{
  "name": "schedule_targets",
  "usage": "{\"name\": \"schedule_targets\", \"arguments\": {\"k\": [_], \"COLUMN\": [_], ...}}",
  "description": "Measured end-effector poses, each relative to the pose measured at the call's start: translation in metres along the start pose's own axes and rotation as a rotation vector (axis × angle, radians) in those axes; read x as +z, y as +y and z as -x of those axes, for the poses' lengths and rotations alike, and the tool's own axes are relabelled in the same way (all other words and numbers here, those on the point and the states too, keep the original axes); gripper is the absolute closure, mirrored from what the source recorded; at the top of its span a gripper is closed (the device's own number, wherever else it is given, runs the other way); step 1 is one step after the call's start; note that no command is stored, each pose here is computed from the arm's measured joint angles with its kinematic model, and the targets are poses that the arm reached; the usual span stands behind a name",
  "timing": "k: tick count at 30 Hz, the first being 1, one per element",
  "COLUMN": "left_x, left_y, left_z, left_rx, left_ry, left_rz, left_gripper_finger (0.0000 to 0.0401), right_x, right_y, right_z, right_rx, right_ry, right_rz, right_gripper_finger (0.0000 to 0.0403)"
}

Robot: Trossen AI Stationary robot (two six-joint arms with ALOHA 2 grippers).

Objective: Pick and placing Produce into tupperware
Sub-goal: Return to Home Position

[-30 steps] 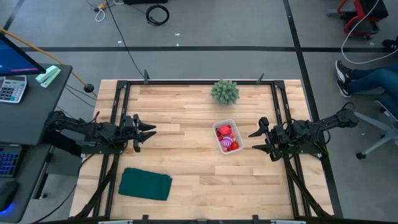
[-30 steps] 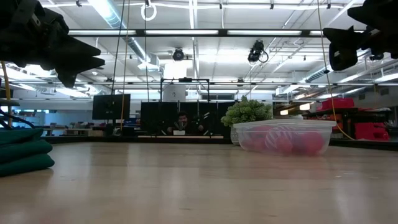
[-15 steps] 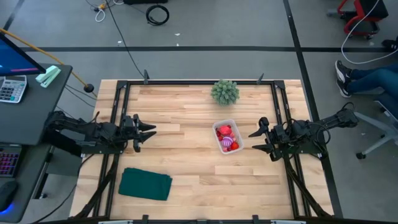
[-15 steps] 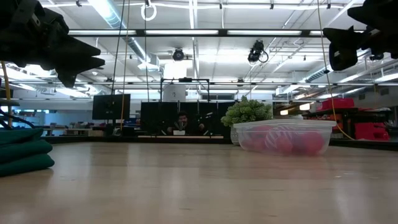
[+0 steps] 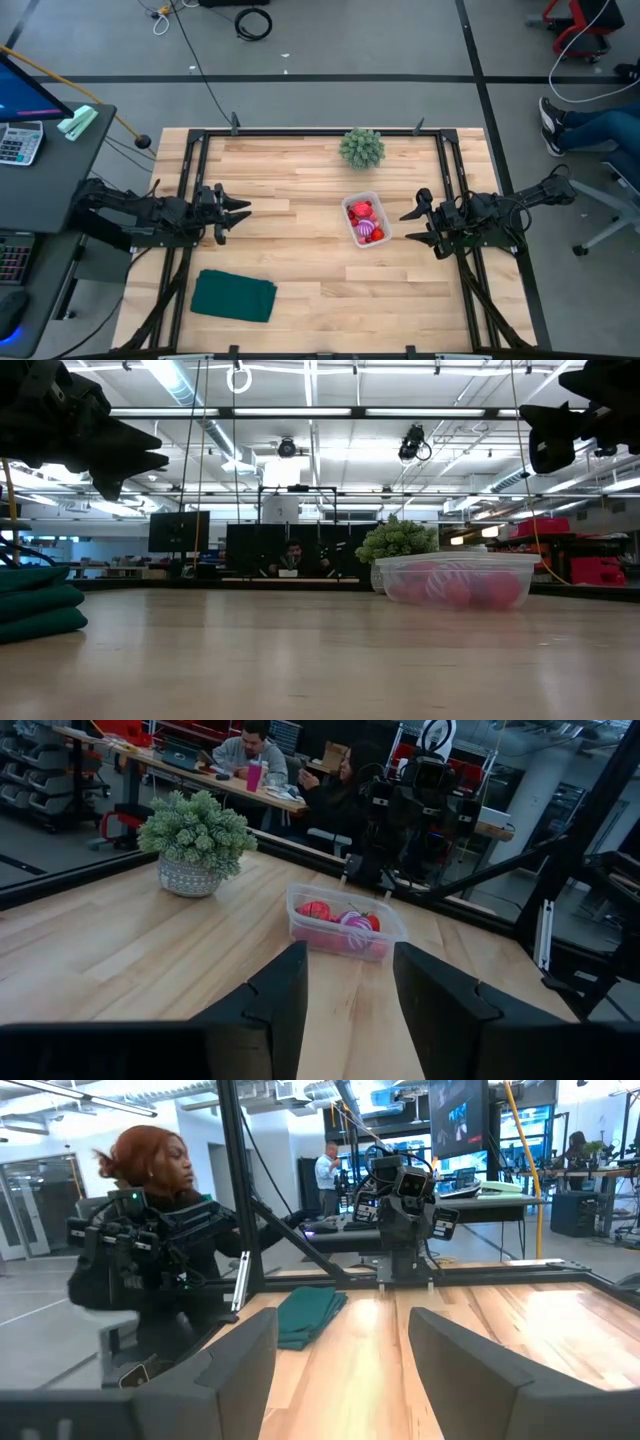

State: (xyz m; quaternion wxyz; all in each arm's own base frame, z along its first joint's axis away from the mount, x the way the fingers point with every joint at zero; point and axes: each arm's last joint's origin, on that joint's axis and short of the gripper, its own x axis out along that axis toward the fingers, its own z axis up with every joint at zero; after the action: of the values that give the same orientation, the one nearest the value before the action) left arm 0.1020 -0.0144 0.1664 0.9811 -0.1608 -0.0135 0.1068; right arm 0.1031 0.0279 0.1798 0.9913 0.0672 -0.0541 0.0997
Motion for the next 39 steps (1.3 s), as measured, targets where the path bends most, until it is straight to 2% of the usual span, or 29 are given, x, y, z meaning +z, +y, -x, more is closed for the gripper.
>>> {"name": "schedule_targets", "arguments": {"k": [15, 27, 39], "left_x": [0.0, 0.0, -0.0001], "left_y": [0.0, 0.0, 0.0], "left_z": [0.0, 0.0, 0.0], "left_rx": [0.0, 0.0, 0.0], "left_ry": [0.0, 0.0, 0.0], "left_rz": [0.0, 0.0, 0.0], "left_gripper_finger": [0.0257, 0.0244, 0.0256], "right_x": [0.0, 0.0, 0.0], "right_y": [0.0, 0.0, 0.0], "right_z": [0.0, 0.0, 0.0], "right_rx": [0.0, 0.0, 0.0], "right_ry": [0.0, 0.0, 0.0], "right_rz": [0.0, 0.0, 0.0], "right_gripper_finger": [0.0167, 0.0167, 0.0167]}}
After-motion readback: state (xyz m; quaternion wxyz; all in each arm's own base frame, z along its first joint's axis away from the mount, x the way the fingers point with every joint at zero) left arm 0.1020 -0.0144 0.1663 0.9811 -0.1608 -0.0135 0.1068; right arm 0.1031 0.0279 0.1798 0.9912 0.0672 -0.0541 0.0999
